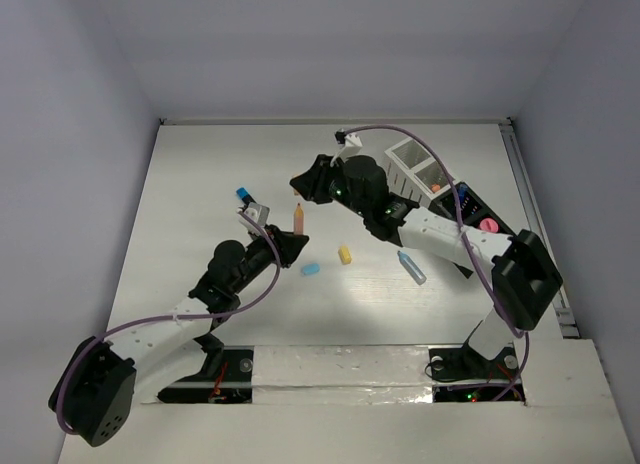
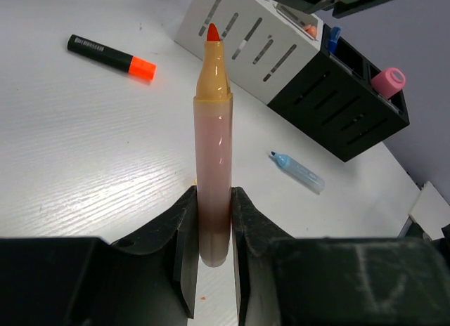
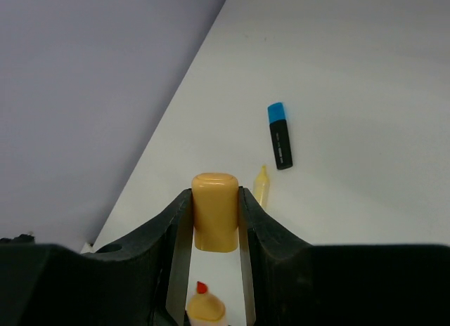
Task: Sort the stationery into containers
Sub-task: Close the pen cap on the pen.
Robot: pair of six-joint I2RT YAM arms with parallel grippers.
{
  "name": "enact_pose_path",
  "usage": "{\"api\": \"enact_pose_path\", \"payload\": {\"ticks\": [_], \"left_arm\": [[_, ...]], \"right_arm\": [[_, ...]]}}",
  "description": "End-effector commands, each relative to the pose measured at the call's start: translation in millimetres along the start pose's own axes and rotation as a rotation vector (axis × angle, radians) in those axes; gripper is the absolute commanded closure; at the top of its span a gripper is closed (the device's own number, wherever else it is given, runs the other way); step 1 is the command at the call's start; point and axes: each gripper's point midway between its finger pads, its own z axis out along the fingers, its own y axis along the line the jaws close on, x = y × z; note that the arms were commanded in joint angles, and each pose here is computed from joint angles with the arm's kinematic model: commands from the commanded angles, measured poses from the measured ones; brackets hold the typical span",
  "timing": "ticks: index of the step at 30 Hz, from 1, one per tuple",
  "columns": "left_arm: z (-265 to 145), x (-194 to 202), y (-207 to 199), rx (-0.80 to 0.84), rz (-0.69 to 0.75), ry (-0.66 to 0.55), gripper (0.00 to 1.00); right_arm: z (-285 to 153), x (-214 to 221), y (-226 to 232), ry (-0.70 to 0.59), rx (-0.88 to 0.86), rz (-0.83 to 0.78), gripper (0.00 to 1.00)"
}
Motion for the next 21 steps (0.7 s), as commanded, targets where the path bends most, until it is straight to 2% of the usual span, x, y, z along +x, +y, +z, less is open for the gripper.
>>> {"api": "enact_pose_path", "payload": {"ticks": [1,21], "left_arm": [[5.9,-19.0,-7.4,0.022,0.003,-0.058,1.0],[4.7,-21.8,-0.3,-0.012,-0.004,-0.072,1.0]], "right_arm": [[-9.4,-16.0,29.2,-0.057,-0.093,0.021,0.92],[-12.7,1.1,35.2,-0.053,-0.101,0.029,0.92]]}}
